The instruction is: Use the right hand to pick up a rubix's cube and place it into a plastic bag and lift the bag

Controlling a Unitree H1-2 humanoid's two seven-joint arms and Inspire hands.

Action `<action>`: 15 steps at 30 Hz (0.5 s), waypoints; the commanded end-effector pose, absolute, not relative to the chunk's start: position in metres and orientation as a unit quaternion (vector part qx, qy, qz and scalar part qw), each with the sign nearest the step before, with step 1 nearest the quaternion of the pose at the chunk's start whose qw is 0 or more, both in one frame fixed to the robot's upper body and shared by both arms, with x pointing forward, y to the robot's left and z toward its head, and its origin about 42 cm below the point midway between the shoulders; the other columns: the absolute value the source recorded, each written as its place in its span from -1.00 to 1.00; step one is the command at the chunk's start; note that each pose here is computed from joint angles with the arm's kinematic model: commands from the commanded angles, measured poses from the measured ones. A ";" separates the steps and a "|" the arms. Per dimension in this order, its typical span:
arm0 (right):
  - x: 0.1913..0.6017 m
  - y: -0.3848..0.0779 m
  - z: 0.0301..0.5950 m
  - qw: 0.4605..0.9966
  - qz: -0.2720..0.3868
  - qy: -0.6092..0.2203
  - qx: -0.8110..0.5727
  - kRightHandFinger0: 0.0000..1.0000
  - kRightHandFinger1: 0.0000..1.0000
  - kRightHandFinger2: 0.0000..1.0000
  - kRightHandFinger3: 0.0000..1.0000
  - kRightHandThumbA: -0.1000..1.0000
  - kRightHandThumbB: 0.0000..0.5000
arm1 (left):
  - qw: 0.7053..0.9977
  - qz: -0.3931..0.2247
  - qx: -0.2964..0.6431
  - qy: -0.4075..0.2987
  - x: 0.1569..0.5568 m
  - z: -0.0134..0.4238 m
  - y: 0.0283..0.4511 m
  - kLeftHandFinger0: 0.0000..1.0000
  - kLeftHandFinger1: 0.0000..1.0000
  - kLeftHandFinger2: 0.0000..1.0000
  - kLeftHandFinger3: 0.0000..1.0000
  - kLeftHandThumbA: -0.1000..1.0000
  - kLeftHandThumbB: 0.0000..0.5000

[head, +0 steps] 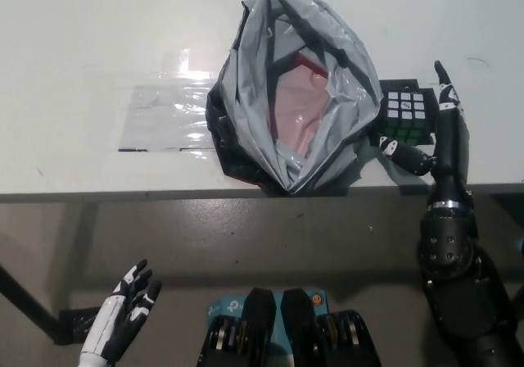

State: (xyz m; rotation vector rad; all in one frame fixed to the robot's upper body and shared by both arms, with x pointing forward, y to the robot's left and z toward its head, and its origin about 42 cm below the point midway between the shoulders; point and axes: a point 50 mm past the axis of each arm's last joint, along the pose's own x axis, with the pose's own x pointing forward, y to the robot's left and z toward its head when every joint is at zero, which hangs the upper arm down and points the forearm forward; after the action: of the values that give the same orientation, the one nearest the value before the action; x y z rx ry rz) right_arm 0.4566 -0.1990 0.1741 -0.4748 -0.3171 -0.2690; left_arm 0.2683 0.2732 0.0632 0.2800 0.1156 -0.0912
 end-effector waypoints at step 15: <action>0.491 -0.204 0.179 0.953 -0.138 -0.132 -0.234 1.00 1.00 1.00 1.00 0.83 1.00 | 0.988 -0.052 0.147 0.024 0.273 0.078 0.270 1.00 1.00 1.00 1.00 0.74 -0.42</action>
State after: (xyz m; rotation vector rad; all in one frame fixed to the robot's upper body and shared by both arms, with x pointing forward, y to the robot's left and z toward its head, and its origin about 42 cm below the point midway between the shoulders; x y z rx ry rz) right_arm 0.4725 -0.2020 0.1488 -0.5051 -0.1822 -0.2453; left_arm 0.2686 0.2727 0.0650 0.2808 0.1093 -0.0920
